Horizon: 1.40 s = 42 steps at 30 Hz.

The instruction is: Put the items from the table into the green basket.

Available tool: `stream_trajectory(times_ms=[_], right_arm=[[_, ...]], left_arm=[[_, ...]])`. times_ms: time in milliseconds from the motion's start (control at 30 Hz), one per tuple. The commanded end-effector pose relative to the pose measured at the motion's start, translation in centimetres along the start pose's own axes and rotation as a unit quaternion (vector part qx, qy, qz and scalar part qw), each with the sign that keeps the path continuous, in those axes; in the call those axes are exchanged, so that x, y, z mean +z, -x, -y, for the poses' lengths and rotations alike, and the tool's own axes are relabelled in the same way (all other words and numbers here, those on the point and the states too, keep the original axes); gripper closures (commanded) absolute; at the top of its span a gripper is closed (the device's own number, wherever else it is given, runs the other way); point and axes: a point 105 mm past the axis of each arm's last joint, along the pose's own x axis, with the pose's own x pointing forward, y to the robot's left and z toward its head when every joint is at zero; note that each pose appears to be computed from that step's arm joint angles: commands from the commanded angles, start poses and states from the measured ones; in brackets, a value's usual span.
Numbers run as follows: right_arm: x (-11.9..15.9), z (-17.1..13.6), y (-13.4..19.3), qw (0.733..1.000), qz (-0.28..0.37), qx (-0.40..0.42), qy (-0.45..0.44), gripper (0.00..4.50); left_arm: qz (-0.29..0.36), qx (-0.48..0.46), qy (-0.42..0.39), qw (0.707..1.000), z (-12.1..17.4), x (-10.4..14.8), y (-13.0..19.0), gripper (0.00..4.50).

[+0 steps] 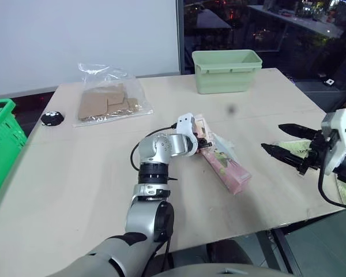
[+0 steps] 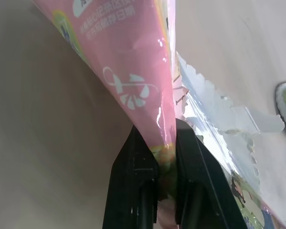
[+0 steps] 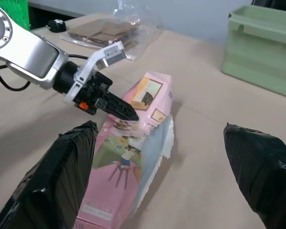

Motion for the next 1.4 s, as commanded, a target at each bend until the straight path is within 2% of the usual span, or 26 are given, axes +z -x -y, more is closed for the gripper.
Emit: stream_trajectory(times_ms=[33, 300, 433, 600, 733, 900, 1000, 1100, 1167, 1233, 1300, 1400], right_arm=[[1.2, -0.1, -0.1, 1.0, 0.01, 0.015, 0.017, 0.0], [1.2, 0.3, -1.4, 0.999, 0.001, 0.04, 0.016, 0.0], [2.4, -0.1, -2.3, 0.997, 0.026, 0.073, 0.012, 0.0], [4.1, -0.8, -4.1, 0.991, 0.057, 0.116, 0.02, 0.0], [6.0, -1.4, -5.8, 0.984, 0.087, 0.152, 0.031, 0.0], [7.5, -2.2, -7.2, 0.974, 0.109, 0.192, 0.044, 0.0], [8.5, -2.7, -7.8, 0.968, 0.125, 0.212, 0.049, 0.0], [9.4, -3.3, -8.4, 0.961, 0.138, 0.234, 0.054, 0.0], [9.9, -3.7, -8.8, 0.956, 0.147, 0.248, 0.048, 0.0], [10.0, -4.1, -9.1, 0.953, 0.148, 0.26, 0.047, 0.0], [9.9, -4.3, -9.3, 0.951, 0.148, 0.266, 0.048, 0.0], [9.9, -4.7, -9.6, 0.948, 0.151, 0.278, 0.047, 0.0]], left_arm=[[0.091, 0.032, -0.034, 0.995, -1.1, 5.1, 2.0, 4.48], [0.224, 0.099, -0.052, 0.968, -5.3, 14.0, 7.6, 4.48], [0.305, 0.138, -0.067, 0.94, -7.0, 18.5, 12.2, 4.48], [0.416, 0.189, -0.082, 0.885, -8.5, 23.3, 19.6, 4.48], [0.498, 0.265, -0.136, 0.815, -9.1, 26.2, 26.8, 4.48], [0.551, 0.358, -0.192, 0.729, -10.0, 27.3, 34.4, 4.48], [0.558, 0.429, -0.217, 0.677, -11.2, 26.8, 38.1, 4.48], [0.547, 0.507, -0.265, 0.611, -12.0, 26.1, 41.3, 4.48], [0.517, 0.565, -0.326, 0.554, -12.0, 25.6, 42.8, 4.48], [0.479, 0.601, -0.376, 0.518, -12.0, 25.2, 43.3, 4.48], [0.438, 0.632, -0.407, 0.493, -12.8, 24.6, 43.4, 4.48], [0.359, 0.669, -0.449, 0.47, -14.9, 23.5, 42.8, 4.48]])
